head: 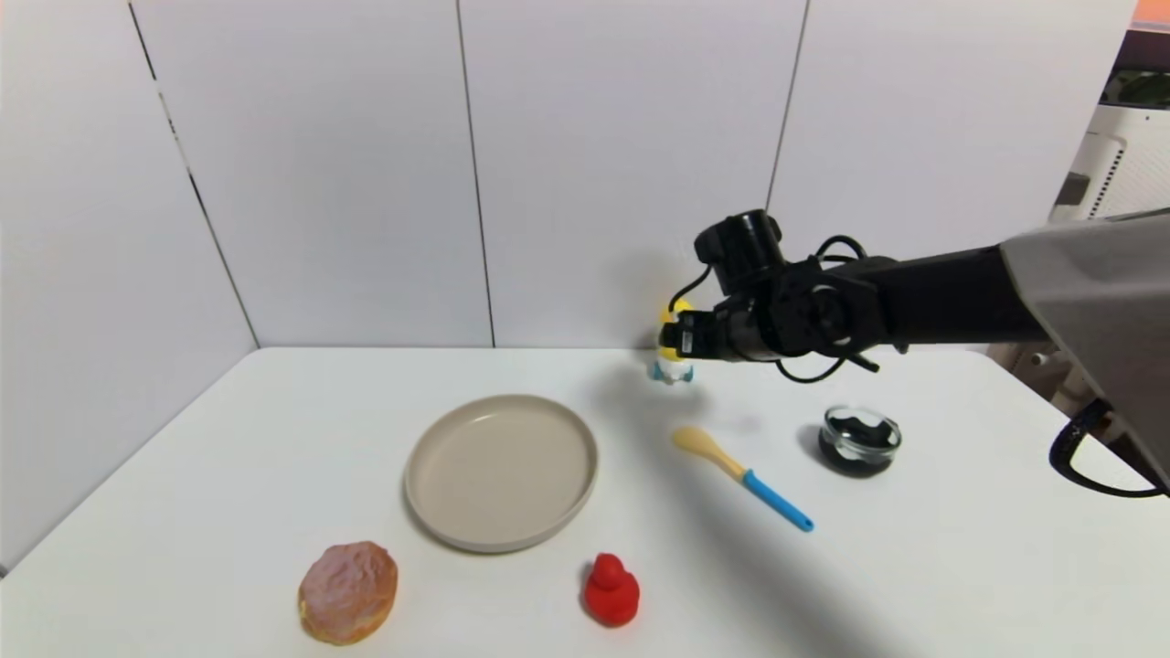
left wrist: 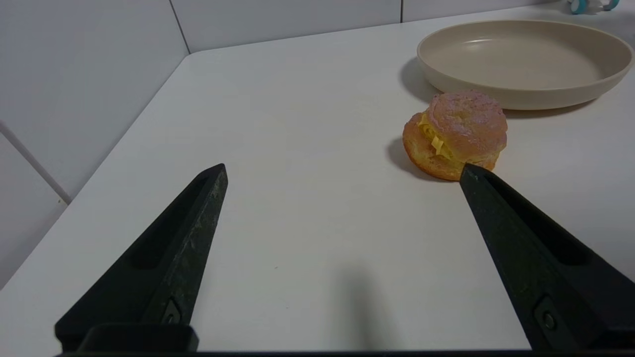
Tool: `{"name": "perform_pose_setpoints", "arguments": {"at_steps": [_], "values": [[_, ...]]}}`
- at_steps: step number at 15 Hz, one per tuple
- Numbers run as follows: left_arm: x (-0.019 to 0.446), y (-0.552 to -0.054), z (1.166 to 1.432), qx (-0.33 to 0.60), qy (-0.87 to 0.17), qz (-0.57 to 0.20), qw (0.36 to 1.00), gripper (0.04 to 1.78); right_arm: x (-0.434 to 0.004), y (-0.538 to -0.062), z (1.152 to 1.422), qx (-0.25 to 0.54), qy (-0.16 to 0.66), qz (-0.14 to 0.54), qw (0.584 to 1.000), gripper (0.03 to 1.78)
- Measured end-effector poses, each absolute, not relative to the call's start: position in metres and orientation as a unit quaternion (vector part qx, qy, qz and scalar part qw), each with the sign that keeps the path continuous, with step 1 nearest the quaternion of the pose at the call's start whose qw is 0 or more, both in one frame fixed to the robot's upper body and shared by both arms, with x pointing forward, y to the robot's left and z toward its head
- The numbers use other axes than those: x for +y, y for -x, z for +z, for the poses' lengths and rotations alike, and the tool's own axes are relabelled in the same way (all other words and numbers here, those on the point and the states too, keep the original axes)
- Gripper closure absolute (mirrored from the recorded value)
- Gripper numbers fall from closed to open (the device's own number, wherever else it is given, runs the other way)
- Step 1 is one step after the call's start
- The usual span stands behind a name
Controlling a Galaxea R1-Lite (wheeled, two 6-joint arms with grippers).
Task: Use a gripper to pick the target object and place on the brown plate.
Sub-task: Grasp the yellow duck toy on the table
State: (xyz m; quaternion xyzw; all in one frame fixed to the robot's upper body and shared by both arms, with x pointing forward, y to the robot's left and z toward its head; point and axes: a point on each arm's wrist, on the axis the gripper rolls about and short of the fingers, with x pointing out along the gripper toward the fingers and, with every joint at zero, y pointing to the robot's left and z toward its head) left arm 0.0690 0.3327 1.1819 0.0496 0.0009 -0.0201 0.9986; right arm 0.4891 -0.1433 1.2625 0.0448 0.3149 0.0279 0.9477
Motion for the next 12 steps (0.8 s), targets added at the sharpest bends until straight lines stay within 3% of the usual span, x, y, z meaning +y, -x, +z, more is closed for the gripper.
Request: {"name": "perform_pose_setpoints", "arguments": {"at_steps": [12], "values": [[0.333,-0.069,1.182,0.001,-0.050,-0.020,0.999,0.13,-0.119,-0.539,1.220,0.267,-0.048,0.038,0.962,0.11]]}}
